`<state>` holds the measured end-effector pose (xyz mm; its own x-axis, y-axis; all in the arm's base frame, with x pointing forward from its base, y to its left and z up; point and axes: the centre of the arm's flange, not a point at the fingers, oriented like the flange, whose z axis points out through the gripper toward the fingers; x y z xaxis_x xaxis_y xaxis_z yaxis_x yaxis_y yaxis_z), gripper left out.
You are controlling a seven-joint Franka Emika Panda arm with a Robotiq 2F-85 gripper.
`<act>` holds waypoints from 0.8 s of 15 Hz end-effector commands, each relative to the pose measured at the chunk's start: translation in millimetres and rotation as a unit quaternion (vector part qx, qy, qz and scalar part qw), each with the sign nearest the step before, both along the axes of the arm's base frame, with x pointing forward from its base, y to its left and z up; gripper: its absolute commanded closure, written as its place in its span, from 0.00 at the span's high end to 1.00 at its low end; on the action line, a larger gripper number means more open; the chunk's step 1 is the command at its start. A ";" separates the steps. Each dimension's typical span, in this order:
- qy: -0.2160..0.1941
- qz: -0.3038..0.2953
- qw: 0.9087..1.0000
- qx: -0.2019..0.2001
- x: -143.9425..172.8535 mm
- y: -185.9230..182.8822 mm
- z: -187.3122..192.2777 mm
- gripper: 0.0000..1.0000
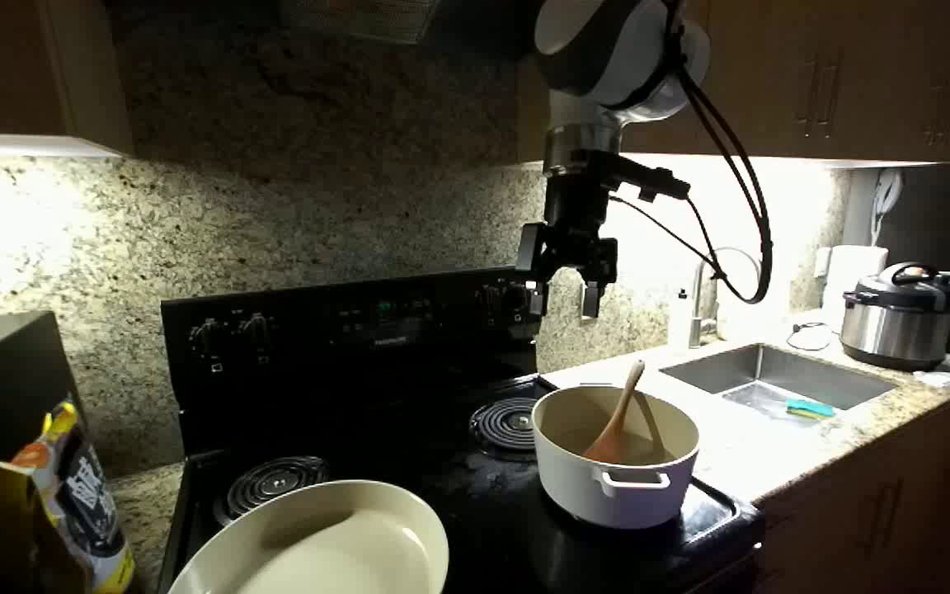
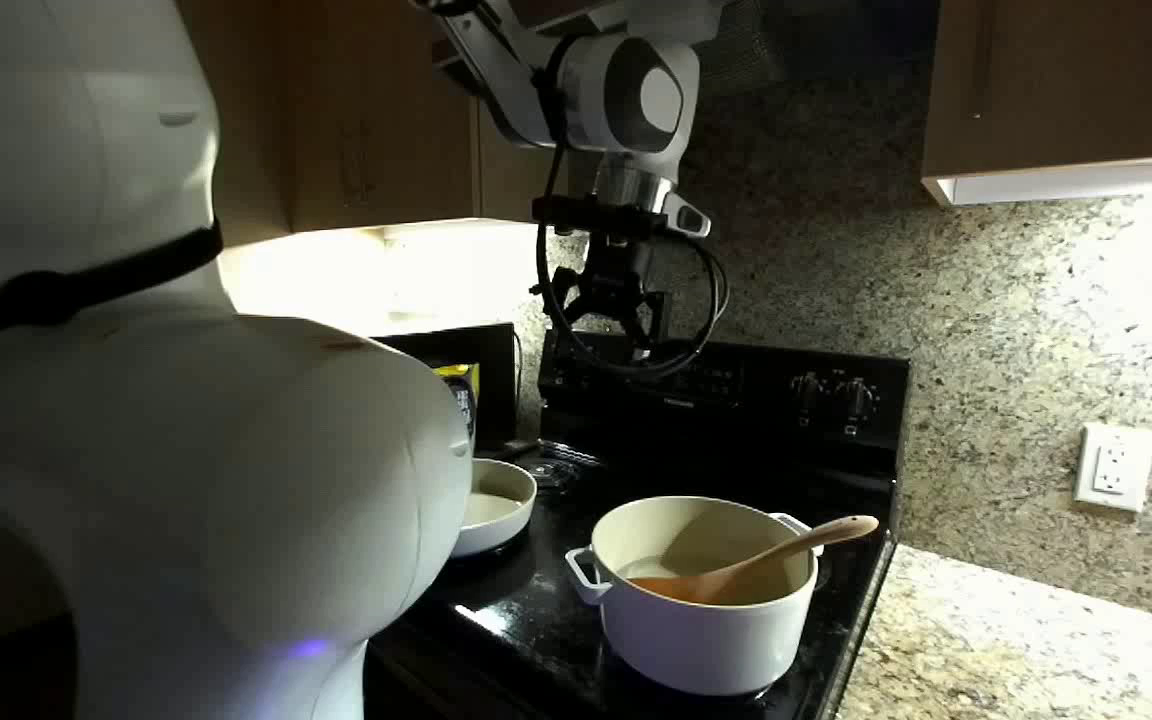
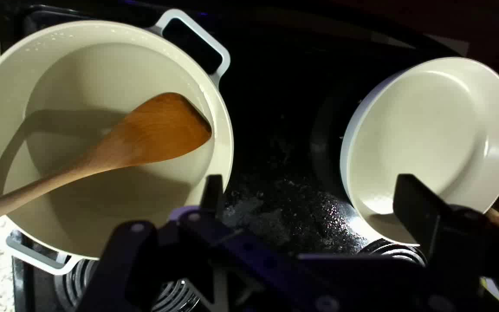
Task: Stir the contents of the white pot with the cooking stick
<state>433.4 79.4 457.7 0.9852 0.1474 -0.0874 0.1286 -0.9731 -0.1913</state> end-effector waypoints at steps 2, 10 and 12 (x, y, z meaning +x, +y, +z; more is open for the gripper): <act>0.000 0.000 1.000 0.000 0.0 0.0 0.0 1.00; -0.002 -0.002 1.000 0.005 1.6 -4.4 -1.4 1.00; -0.006 -0.010 1.000 0.002 4.6 -9.7 -1.0 1.00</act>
